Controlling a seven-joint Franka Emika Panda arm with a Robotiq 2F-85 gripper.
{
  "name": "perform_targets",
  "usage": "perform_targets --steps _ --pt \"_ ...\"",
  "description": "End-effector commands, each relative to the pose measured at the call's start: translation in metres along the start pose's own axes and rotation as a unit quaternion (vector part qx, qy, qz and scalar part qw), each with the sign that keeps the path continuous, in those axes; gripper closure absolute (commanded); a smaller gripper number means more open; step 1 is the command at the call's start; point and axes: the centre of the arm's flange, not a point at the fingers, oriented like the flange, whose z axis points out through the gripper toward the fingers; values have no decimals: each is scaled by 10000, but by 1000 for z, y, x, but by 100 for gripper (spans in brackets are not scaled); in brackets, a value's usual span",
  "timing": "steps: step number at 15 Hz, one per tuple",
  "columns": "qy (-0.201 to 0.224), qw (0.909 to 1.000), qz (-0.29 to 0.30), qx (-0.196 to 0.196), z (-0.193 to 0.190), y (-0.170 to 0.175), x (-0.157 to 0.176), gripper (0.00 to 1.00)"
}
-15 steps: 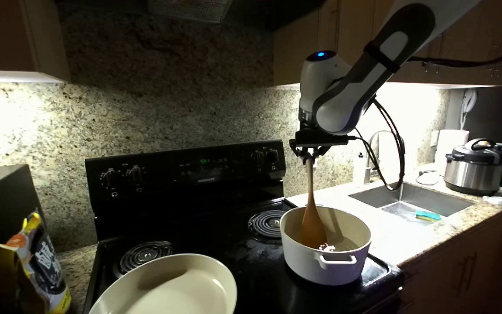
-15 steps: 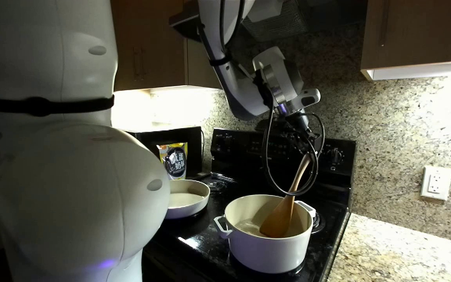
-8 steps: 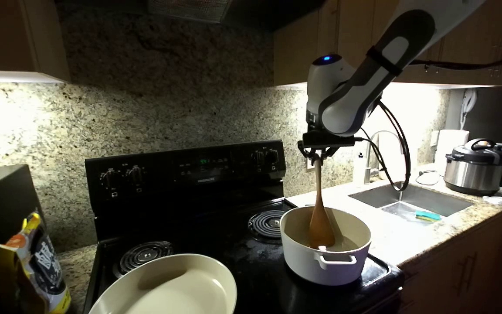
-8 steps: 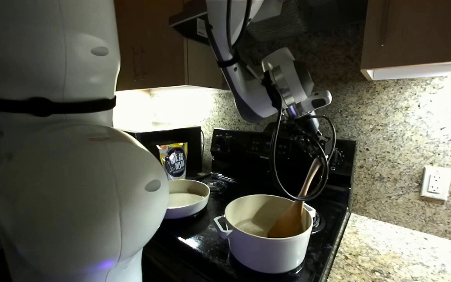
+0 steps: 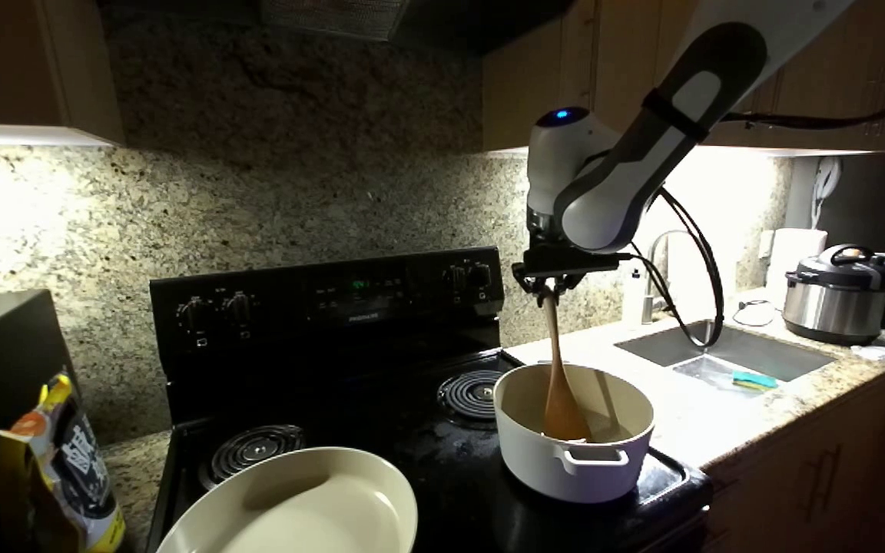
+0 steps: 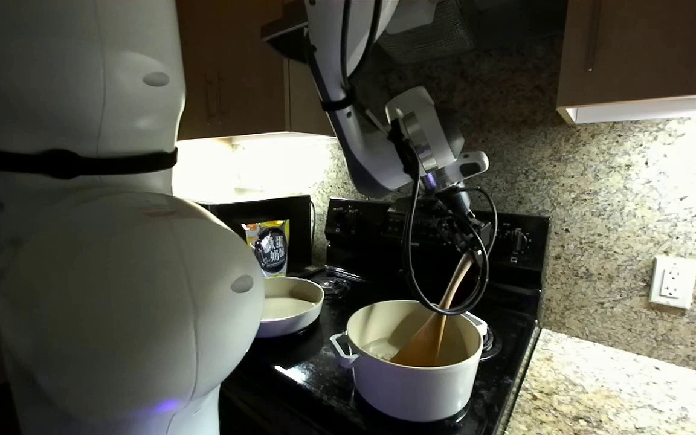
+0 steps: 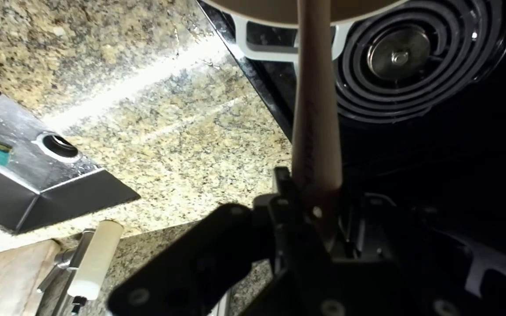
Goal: Stir the contents of the white pot with the cooking stick
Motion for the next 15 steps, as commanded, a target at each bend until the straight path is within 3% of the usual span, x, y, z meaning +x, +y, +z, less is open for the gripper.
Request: perform_targets --steps 1,5,11,15 --pt "136 9994 -284 -122 -8 -21 -12 93" --pt "123 9996 -166 -166 -5 -29 3 93" --pt "-92 9983 536 -205 7 6 41 93" --pt "-291 9962 733 -367 26 28 40 93"
